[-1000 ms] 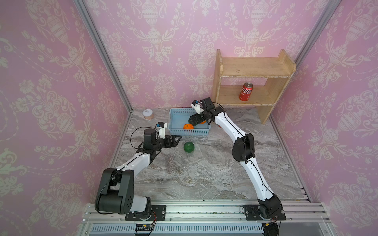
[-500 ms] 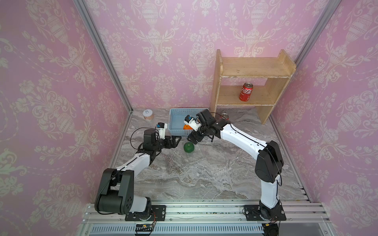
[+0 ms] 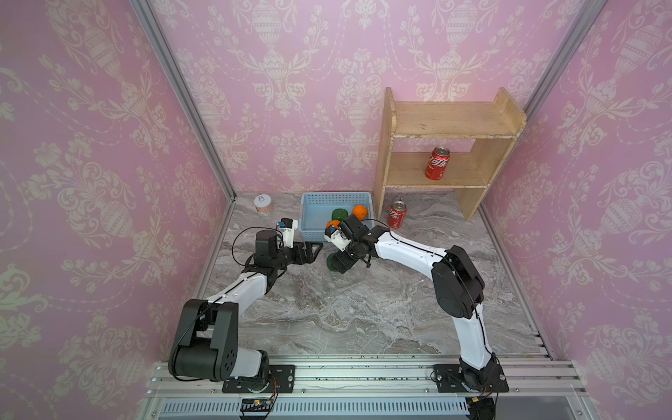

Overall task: Take oranges out of containers
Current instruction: Pick up the orange from the packing box.

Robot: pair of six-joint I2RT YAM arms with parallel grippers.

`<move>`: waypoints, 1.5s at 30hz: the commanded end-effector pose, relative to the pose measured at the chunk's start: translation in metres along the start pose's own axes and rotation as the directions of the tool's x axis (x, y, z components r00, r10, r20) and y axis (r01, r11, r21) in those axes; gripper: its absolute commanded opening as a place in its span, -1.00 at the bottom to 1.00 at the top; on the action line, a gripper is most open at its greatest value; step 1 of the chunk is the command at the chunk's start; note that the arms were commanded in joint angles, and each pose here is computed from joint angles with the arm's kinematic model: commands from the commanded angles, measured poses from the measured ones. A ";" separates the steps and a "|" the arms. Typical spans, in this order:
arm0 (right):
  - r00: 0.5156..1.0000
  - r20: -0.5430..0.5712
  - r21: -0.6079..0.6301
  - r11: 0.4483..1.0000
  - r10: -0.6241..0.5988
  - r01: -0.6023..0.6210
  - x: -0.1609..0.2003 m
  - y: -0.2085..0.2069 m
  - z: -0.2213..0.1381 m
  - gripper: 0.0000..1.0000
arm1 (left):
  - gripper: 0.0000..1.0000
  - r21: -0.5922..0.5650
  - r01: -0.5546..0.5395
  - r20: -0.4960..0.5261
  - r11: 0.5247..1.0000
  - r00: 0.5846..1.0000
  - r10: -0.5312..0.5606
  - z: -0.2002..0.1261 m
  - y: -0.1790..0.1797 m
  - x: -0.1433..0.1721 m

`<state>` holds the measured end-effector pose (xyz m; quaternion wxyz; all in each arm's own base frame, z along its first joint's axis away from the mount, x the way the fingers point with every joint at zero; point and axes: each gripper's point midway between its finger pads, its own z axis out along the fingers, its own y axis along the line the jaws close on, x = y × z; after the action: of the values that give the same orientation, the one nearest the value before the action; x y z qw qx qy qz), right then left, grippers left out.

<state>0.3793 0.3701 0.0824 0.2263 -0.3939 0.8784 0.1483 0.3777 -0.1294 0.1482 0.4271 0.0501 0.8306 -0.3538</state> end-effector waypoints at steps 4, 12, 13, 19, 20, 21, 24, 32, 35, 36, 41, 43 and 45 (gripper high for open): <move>0.999 -0.034 -0.022 1.000 0.017 -0.018 -0.003 0.008 0.011 0.63 | 0.98 0.011 -0.010 -0.007 1.000 1.000 0.010 -0.004 -0.004 0.003; 0.996 -0.081 -0.031 0.999 0.026 -0.029 -0.001 0.012 0.015 0.58 | 0.98 0.014 -0.006 -0.013 1.000 1.000 0.006 -0.001 -0.002 0.004; 0.996 -0.086 -0.031 0.999 0.027 -0.030 -0.001 0.012 0.016 0.57 | 0.98 0.014 -0.008 -0.011 1.000 1.000 0.008 -0.001 -0.002 0.003; 0.992 -0.122 -0.023 0.999 0.036 -0.040 0.005 0.011 0.021 0.43 | 0.98 0.016 -0.010 -0.010 1.000 1.000 0.010 -0.001 -0.003 0.003; 0.992 -0.124 -0.021 0.999 0.035 -0.038 0.005 0.011 0.020 0.40 | 0.98 0.016 -0.010 -0.010 1.000 1.000 0.010 -0.001 -0.003 0.003; 0.992 -0.124 -0.021 0.999 0.034 -0.037 0.005 0.011 0.020 0.37 | 0.98 0.016 -0.009 -0.012 1.000 1.000 0.009 -0.001 -0.002 0.003; 0.992 -0.119 -0.014 0.999 0.035 -0.037 0.003 0.010 0.017 0.27 | 0.98 0.018 -0.011 -0.010 1.000 1.000 0.011 -0.001 -0.003 0.002; 0.999 -0.051 -0.001 1.000 0.014 -0.014 -0.015 0.012 -0.025 0.23 | 0.98 0.021 -0.014 -0.006 1.000 1.000 0.015 0.000 -0.004 0.000; 1.000 0.013 -0.001 1.000 0.007 -0.007 -0.030 0.010 -0.052 0.22 | 0.98 0.024 -0.016 -0.002 1.000 1.000 0.016 0.000 -0.004 -0.002; 0.999 0.042 -0.007 1.000 0.009 -0.008 -0.035 0.009 -0.060 0.21 | 0.98 0.026 -0.014 -0.003 1.000 1.000 0.014 0.001 -0.004 -0.001; 0.983 0.172 -0.064 0.996 0.071 -0.061 -0.058 -0.013 -0.081 0.19 | 0.98 0.034 -0.011 -0.001 0.999 1.000 0.011 0.001 -0.005 -0.001; 0.976 0.201 -0.044 0.996 0.083 -0.076 -0.066 -0.029 -0.087 0.18 | 0.98 0.034 -0.012 -0.001 0.999 1.000 0.012 0.001 -0.005 0.000; 0.968 0.232 -0.016 0.995 0.099 -0.098 -0.076 -0.049 -0.090 0.18 | 0.98 0.034 -0.014 -0.002 0.999 1.000 0.014 0.000 -0.005 0.001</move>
<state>0.4144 0.3523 0.1843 0.2967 -0.3493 0.8666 0.1974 0.3772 -0.1301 0.1471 0.4251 0.0510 0.8308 -0.3556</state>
